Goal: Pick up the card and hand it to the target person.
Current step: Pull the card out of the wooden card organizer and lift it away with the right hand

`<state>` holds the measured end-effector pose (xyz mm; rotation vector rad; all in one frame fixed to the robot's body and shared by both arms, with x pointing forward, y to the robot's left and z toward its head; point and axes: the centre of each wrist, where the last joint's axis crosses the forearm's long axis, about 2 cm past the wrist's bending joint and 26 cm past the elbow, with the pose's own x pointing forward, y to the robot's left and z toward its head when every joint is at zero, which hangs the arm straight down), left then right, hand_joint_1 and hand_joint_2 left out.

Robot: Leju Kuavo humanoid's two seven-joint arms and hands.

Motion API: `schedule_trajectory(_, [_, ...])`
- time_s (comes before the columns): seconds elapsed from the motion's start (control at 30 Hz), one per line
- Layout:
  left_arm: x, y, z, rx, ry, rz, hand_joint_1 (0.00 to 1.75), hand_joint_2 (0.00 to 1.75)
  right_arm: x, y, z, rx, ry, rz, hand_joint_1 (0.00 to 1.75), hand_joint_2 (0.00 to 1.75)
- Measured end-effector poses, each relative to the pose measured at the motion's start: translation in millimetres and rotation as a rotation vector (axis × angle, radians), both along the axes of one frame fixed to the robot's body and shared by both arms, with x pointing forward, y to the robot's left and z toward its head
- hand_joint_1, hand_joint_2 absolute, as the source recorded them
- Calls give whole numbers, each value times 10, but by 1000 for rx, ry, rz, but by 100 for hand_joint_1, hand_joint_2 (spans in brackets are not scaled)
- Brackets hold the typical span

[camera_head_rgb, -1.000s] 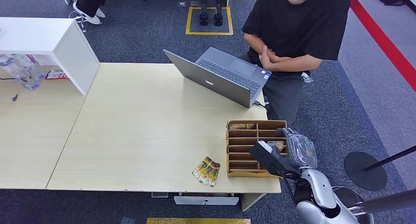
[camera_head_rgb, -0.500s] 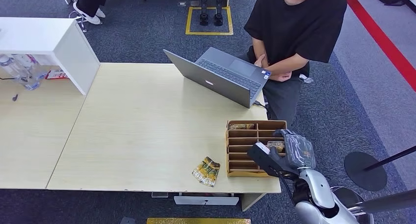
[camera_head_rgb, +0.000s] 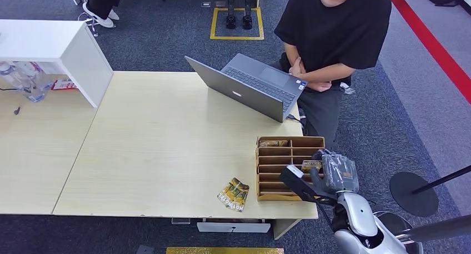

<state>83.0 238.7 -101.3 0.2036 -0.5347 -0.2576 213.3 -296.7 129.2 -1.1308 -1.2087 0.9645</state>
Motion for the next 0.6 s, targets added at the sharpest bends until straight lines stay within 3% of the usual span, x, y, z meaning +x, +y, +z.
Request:
schedule_trajectory(0.13, [1, 0, 0, 0, 0, -2, 0, 0, -3, 2, -7, -35, 7, -3, 96, 175])
schedule_trajectory(0.3, [2, 0, 1, 1, -1, -6, 0, 0, -4, 3, -10, -46, 15, -3, 116, 175])
schedule_trajectory(0.6, [3, -2, 1, 1, 0, -8, 0, 0, -11, 12, -16, -48, 18, 1, 113, 175])
